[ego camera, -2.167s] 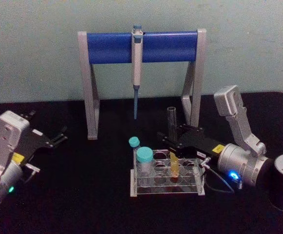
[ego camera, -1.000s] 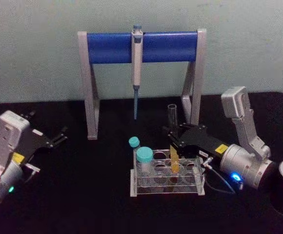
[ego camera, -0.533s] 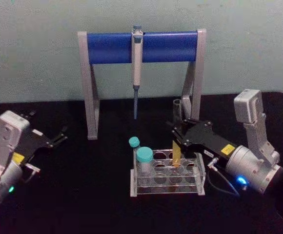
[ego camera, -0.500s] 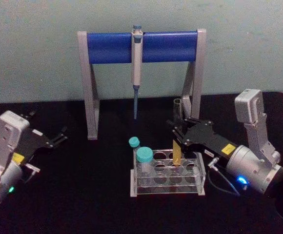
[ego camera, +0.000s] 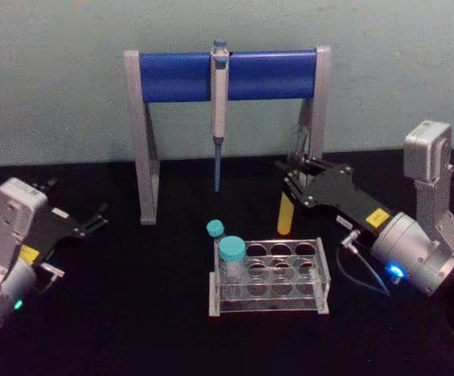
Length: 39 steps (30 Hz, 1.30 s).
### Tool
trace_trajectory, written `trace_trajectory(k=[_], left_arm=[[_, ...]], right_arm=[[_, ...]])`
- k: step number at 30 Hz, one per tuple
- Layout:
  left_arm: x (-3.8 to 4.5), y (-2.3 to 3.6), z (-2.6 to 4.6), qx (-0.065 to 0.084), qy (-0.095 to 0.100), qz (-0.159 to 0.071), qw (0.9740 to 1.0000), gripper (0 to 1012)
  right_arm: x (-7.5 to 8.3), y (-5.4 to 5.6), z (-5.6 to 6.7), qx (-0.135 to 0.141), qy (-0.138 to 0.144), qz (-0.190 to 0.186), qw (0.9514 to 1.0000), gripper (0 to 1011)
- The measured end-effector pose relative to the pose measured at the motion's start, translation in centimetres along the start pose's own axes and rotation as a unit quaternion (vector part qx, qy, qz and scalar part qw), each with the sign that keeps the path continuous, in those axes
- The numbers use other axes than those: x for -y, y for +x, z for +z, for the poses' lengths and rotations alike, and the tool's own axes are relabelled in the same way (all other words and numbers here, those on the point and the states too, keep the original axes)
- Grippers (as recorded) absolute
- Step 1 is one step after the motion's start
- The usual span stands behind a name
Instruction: Pick up the test tube from the test tube rack, shake it, then place it back into the test tube rack.
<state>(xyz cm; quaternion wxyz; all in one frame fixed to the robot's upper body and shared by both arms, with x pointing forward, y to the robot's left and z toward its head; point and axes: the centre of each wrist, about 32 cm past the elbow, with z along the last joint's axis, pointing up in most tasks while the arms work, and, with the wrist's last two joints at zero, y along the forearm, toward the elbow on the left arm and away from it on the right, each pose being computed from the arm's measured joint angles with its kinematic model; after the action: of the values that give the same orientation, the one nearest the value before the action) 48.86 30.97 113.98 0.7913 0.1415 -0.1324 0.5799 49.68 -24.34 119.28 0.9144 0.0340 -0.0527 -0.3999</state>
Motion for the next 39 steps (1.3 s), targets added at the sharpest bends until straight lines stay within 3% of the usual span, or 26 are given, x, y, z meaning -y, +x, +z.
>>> trace_trajectory(k=[7,23,30,39], left_arm=[[0.0,0.0,0.0,0.0,0.0,0.0,1.0,1010],[0.0,0.0,0.0,0.0,0.0,0.0,1.0,1010],[0.0,0.0,0.0,0.0,0.0,0.0,1.0,1010],[0.0,0.0,0.0,0.0,0.0,0.0,1.0,1010]], right_arm=[[-1.1,0.5,0.2,-0.003,0.012,0.005,0.9999,225],[-2.4,0.9,-0.1,-0.009,0.009,0.013,0.9998,224],[-2.1,1.3,0.0,-0.002,0.008,-0.004,1.0,224],[0.1,1.4,0.4,0.008,-0.004,-0.034,0.9994,225]])
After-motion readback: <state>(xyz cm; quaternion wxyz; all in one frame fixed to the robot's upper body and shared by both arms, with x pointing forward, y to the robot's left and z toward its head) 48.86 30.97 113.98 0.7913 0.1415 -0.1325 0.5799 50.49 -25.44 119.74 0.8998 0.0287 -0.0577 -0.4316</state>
